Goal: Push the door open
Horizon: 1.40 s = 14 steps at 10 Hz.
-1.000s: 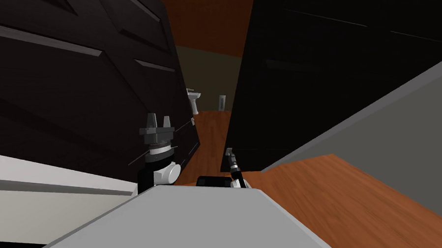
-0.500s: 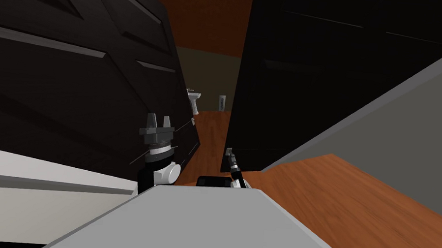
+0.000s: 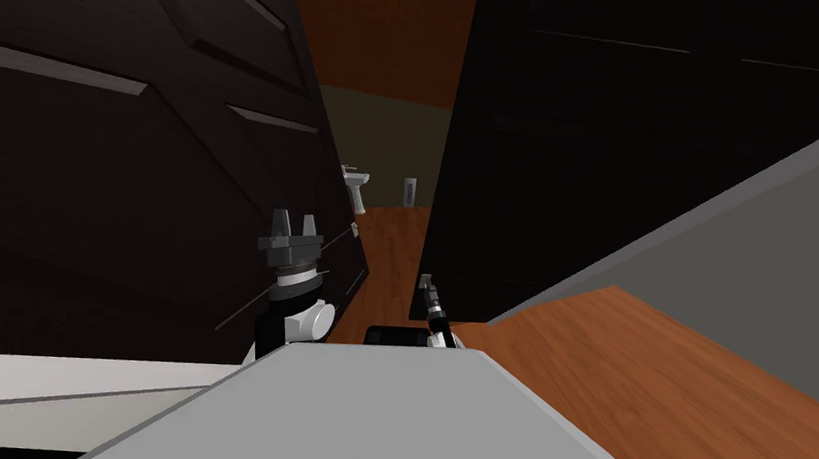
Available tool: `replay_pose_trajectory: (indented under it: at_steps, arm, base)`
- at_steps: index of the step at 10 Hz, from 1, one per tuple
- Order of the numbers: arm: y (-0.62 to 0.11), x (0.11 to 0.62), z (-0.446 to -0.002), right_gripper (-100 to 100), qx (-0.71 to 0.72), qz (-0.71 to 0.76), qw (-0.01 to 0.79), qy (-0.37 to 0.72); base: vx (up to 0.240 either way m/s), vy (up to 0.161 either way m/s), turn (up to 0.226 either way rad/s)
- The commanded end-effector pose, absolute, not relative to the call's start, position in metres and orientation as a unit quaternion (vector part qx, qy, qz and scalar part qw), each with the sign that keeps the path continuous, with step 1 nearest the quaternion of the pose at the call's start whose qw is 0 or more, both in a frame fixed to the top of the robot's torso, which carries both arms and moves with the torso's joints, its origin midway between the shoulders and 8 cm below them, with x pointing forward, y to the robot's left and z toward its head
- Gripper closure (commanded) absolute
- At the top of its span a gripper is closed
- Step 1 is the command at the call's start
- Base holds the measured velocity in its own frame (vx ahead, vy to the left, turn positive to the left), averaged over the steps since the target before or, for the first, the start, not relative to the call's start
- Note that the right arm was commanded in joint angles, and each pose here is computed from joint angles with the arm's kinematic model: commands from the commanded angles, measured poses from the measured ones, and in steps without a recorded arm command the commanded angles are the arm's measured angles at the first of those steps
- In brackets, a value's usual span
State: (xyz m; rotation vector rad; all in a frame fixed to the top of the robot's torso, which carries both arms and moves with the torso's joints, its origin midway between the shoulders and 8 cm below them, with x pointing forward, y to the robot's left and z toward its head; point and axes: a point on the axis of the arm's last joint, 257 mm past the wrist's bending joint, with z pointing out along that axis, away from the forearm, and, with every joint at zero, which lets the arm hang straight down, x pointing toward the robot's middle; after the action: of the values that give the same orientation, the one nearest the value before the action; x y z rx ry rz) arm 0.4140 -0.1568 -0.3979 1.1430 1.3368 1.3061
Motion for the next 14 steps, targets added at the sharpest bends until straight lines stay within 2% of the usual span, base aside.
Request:
replay_pose_trajectory:
  at_steps: [1,11,12,14]
  arm:
    - [-0.174,0.422,-0.392,100,0.465,0.524,0.473,0.534]
    - [-0.223,0.434,-0.389,100,0.495,0.486,0.518,0.501]
    - [-0.218,0.427,-0.391,-100,0.496,0.488,0.513,0.503]
    - [-0.218,0.423,-0.391,-100,0.500,0.487,0.514,0.499]
  base:
    - [0.192,0.041,-0.053]
    - [0.155,0.061,-0.092]
    - [-0.077,0.116,-0.102]
    - [-0.252,0.104,-0.063]
